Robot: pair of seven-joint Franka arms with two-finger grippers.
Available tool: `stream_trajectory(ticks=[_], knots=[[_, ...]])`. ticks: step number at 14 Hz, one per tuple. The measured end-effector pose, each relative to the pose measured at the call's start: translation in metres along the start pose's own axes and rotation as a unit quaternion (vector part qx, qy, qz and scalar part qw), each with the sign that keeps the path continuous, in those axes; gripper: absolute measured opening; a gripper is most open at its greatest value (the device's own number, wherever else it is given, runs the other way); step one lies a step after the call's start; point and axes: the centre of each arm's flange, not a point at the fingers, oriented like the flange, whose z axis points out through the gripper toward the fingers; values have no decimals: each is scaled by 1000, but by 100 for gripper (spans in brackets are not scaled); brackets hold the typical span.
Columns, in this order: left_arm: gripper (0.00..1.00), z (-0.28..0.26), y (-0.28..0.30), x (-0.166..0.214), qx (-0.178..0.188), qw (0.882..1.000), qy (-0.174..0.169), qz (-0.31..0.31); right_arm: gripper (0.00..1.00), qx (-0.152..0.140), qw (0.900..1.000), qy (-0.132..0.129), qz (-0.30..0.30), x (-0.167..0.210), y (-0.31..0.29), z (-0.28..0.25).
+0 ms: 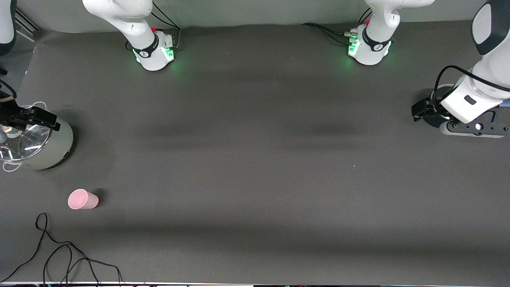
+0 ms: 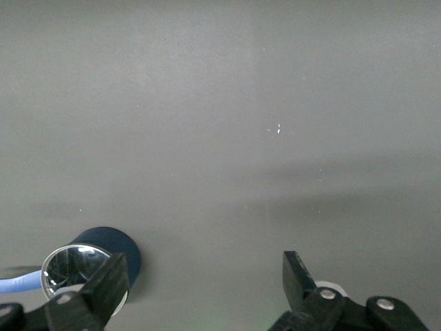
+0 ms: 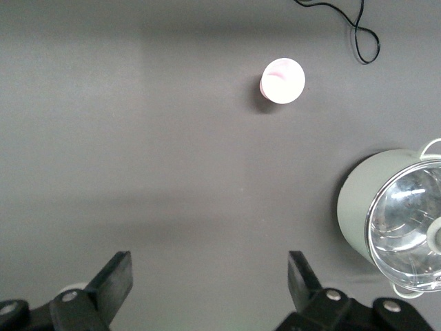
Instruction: Transfer pink cup from left to right arm
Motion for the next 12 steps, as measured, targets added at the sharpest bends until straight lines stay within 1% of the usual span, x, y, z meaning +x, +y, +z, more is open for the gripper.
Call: stream_trajectory(ticks=[5, 6, 8, 12], knots=[[100, -2, -1, 0, -2, 1000, 1, -1, 100, 1, 1000, -4, 3, -1, 1, 1], [100, -2, -1, 0, -5, 1000, 1, -2, 100, 3, 1000, -11, 3, -2, 1, 2], [100, -1, 0, 1, -12, 1000, 0, -3, 100, 18, 999, -27, 4, -6, -1, 6], [100, 0, 1, 1, -16, 1000, -2, -3, 100, 25, 999, -29, 4, -6, -3, 6]])
